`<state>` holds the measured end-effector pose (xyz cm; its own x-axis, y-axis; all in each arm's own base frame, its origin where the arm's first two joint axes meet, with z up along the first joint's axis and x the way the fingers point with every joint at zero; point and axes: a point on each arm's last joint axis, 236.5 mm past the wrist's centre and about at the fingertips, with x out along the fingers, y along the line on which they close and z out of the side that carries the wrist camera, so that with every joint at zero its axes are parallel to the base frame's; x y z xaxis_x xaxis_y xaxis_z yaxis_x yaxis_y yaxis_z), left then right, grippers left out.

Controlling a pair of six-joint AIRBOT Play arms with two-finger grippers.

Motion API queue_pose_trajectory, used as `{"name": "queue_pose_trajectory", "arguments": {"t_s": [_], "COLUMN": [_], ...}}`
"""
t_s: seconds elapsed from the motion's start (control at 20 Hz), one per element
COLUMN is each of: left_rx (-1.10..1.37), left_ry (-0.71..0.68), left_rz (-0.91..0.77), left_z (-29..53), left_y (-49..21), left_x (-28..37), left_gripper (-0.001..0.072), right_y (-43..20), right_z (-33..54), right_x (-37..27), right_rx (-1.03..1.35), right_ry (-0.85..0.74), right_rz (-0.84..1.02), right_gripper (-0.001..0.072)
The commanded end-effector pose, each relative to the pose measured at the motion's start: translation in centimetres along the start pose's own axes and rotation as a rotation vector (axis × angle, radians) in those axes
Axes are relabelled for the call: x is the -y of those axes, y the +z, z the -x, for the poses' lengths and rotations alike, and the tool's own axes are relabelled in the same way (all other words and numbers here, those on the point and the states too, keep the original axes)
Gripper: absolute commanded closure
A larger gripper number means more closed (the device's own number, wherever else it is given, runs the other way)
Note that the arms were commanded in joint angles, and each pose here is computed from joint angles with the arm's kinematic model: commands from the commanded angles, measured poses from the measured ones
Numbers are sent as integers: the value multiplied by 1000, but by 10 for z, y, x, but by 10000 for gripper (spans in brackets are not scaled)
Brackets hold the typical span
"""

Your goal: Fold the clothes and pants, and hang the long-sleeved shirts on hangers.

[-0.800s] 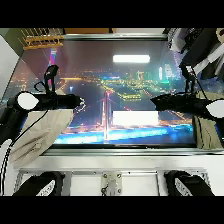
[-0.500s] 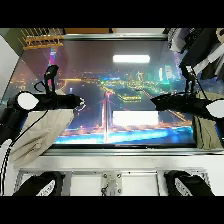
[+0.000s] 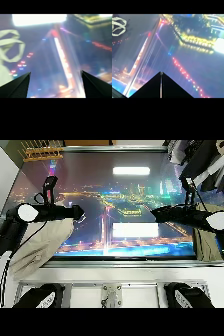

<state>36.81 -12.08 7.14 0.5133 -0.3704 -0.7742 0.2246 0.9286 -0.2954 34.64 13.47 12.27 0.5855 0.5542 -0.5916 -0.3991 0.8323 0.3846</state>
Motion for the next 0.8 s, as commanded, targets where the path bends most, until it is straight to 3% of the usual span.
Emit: {"name": "queue_pose_trajectory", "arguments": {"t_s": [0.0, 0.1, 0.4, 0.45, 0.55, 0.6, 0.75], "left_rx": [-99, -217, -423, -448, -468, -453, -348], "left_ry": [235, 327, 363, 367, 367, 352, 217], "left_rz": [-60, -31, 19, 38, 48, 50, -18], "left_z": [-6, -25, -91, -95, -96, -94, -78], "left_y": [-20, -54, -122, -126, -123, -113, -62], "left_x": [-67, -101, -135, -136, -136, -128, -51], "left_gripper": [20, 25, 25, 76, 651, 703, 704], "right_y": [0, 0, 0, 0, 0, 0, -1], "right_z": [0, 0, 0, 0, 0, 0, -1], "right_x": [0, 0, 0, 0, 0, 0, 0], "right_rx": [-1, -1, -1, -1, -1, -1, -2], "right_ry": [1, 1, 1, 1, 1, 1, 1], "right_rz": [0, -1, -1, -1, 0, -1, -2], "right_gripper": [686, 686, 686, 686, 686, 687, 686]}}
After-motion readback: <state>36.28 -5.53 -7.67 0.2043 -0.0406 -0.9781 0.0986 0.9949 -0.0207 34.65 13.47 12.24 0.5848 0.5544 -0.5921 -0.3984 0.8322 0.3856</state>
